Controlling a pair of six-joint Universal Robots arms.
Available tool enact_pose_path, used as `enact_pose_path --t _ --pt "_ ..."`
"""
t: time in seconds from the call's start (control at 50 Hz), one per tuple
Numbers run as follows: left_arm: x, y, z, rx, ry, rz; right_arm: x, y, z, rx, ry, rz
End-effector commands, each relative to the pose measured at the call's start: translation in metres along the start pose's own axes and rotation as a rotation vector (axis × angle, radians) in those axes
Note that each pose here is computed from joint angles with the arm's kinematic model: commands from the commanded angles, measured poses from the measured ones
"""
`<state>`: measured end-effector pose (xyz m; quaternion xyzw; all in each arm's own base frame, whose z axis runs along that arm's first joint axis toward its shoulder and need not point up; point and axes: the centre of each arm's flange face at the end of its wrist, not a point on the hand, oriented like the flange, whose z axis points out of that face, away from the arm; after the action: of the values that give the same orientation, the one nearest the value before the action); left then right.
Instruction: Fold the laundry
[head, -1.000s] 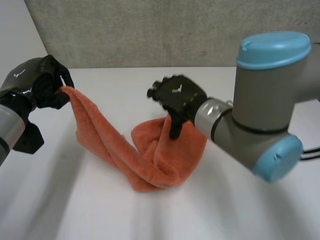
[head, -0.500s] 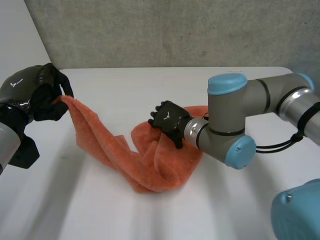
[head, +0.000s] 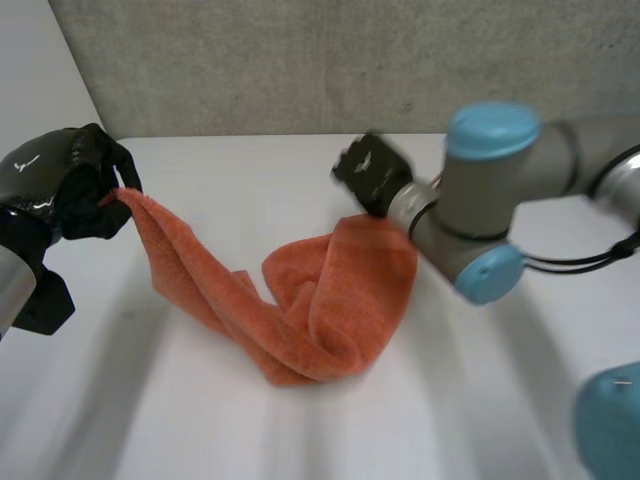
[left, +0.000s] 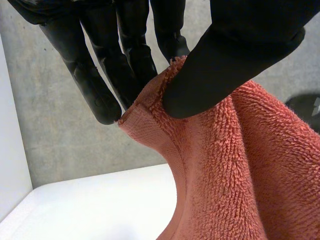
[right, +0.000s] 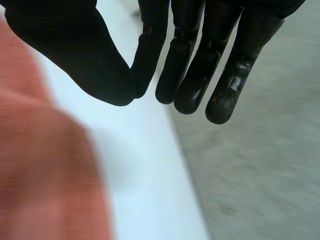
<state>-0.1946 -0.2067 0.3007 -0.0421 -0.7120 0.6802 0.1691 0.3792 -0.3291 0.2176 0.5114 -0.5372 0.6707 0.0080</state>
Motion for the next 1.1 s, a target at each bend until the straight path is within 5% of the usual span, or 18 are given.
enact_pose_path --t 0.02,0.66,1.1 --pt "0.000 -0.008 0.003 0.026 0.000 0.001 0.073 -0.021 -0.036 0.041 0.161 0.151" --pt "0.006 -0.009 -0.013 0.023 0.021 0.000 -0.049 0.072 0.039 0.014 -0.218 0.224" --pt "0.005 -0.004 -0.011 0.007 0.018 -0.001 -0.054 0.079 0.046 0.009 -0.181 0.218"
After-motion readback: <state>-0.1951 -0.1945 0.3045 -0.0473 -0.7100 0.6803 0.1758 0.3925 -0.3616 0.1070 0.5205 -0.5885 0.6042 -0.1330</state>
